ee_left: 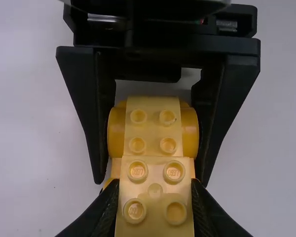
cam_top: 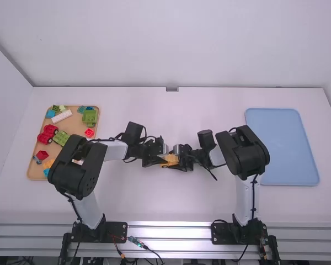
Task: Assemble lego blocks to make yellow taxi
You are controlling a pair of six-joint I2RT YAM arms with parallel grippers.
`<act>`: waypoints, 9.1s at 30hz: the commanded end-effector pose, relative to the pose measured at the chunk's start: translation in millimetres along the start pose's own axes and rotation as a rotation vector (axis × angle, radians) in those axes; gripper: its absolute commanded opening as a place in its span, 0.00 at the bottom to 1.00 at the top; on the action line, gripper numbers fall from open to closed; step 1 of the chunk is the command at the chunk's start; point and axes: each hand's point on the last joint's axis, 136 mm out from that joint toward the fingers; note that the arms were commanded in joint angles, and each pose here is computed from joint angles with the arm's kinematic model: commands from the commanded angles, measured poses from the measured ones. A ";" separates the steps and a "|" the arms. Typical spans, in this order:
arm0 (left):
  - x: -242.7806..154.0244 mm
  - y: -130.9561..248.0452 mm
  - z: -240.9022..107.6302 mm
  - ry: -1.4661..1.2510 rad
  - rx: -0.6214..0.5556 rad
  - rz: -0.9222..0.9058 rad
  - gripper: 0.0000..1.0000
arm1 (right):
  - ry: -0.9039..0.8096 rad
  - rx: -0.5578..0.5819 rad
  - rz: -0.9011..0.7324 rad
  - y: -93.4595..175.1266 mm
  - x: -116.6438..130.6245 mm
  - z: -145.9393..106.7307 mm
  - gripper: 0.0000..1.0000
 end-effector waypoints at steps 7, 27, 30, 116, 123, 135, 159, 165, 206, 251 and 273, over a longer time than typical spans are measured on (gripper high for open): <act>-3.4 -1.8 -3.2 0.016 -0.005 -0.012 0.02 | 0.006 -0.019 0.011 -2.4 -1.2 2.8 0.50; -4.1 -5.7 -2.1 0.037 -0.036 -0.026 0.13 | 0.004 -0.019 0.012 -2.4 -0.7 2.6 0.50; -3.1 -5.8 -3.7 0.037 -0.026 -0.020 0.27 | 0.003 -0.019 0.012 -2.3 -0.7 2.4 0.50; -10.9 21.2 -2.9 0.062 -0.127 0.044 0.02 | -0.001 -0.019 0.013 -2.4 -1.1 2.7 0.50; -15.3 17.0 3.4 0.042 -0.142 0.025 0.02 | 0.013 -0.026 0.023 -4.3 1.7 4.7 0.49; -24.3 3.4 5.4 0.021 -0.141 -0.012 0.02 | 0.009 -0.027 0.041 -13.5 1.5 11.7 0.45; -38.3 7.3 12.3 0.014 -0.178 -0.071 0.02 | -0.013 0.000 0.031 -14.0 -2.4 7.7 0.44; -40.5 16.5 26.1 -0.007 -0.205 -0.074 0.02 | 0.018 -0.001 0.030 -13.0 2.1 5.4 0.43; -19.8 -7.1 -31.5 0.109 -0.095 -0.051 0.02 | -0.011 -0.005 0.016 -9.0 -1.3 4.5 0.37; 8.8 35.3 23.1 -0.016 -0.125 0.036 0.02 | -0.037 0.015 0.032 -11.3 -3.9 -9.1 0.29; 4.9 26.8 4.2 0.094 -0.120 0.124 0.02 | -0.033 -0.005 0.042 -11.0 -1.3 -5.9 0.29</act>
Point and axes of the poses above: each hand's point on the last joint's axis, 136 mm out from that joint toward the fingers, its own y axis back along the fingers, its own x axis along the line the jaws close on, z = x × y, and after that the axes turned 1 degree about -y, right-handed
